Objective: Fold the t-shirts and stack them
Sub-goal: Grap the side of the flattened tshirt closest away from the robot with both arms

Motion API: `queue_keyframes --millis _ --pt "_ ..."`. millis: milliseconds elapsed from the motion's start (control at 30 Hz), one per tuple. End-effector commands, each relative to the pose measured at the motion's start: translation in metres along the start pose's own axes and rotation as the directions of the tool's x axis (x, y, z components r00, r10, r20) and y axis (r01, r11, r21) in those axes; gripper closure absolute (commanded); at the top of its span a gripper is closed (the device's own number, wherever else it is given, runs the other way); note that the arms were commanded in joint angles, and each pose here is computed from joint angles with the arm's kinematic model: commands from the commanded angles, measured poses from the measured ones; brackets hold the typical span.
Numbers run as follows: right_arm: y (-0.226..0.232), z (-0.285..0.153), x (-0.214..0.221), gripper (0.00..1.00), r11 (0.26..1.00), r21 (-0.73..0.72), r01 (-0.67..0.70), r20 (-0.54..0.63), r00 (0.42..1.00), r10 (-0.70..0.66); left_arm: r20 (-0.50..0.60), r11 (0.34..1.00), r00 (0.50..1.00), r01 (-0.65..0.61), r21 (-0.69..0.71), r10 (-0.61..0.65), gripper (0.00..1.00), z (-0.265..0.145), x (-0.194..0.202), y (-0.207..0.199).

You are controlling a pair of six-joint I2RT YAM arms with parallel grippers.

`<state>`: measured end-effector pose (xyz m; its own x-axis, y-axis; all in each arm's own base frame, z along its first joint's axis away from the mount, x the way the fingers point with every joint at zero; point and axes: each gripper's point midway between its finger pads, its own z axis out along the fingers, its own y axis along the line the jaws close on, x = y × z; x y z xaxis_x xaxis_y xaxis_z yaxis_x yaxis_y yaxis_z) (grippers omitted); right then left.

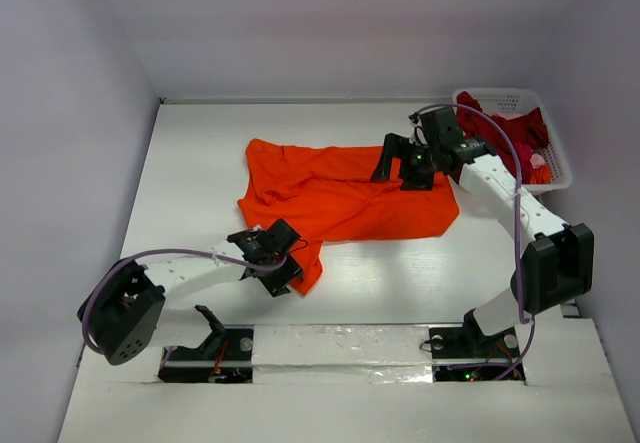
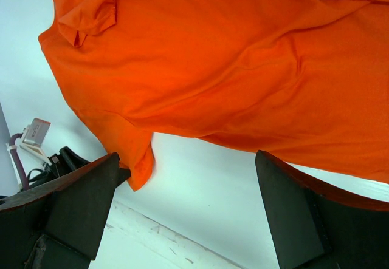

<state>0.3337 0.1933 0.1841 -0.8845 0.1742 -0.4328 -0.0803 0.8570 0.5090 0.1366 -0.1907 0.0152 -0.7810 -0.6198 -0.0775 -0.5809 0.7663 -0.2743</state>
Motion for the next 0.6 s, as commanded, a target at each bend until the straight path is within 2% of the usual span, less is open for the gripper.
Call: queue_keyframes --millis 0,100,333,500,567 --pt "0.013 -0.013 -0.006 0.02 0.999 -0.042 0.034 0.045 0.998 -0.032 0.044 0.997 0.999 -0.007 -0.075 0.01 0.6 0.011 -0.008 0.016" --pt "0.013 -0.013 -0.005 0.02 0.998 -0.044 0.033 0.045 0.999 -0.031 0.049 0.997 0.999 -0.007 -0.079 0.011 0.62 0.014 -0.009 0.015" --pt "0.013 -0.012 -0.006 0.02 0.999 -0.044 0.031 0.045 0.999 -0.029 0.046 0.995 0.999 -0.011 -0.097 0.016 0.78 0.015 -0.008 0.018" --pt "0.006 -0.011 -0.006 0.02 1.0 -0.014 0.027 0.053 0.998 -0.027 0.056 0.998 0.998 -0.01 -0.069 0.014 0.8 0.003 -0.011 0.006" --pt "-0.001 -0.007 -0.003 0.06 1.0 0.015 0.017 0.047 0.999 -0.018 0.069 0.999 0.998 -0.005 -0.051 0.009 0.81 -0.007 -0.015 -0.002"
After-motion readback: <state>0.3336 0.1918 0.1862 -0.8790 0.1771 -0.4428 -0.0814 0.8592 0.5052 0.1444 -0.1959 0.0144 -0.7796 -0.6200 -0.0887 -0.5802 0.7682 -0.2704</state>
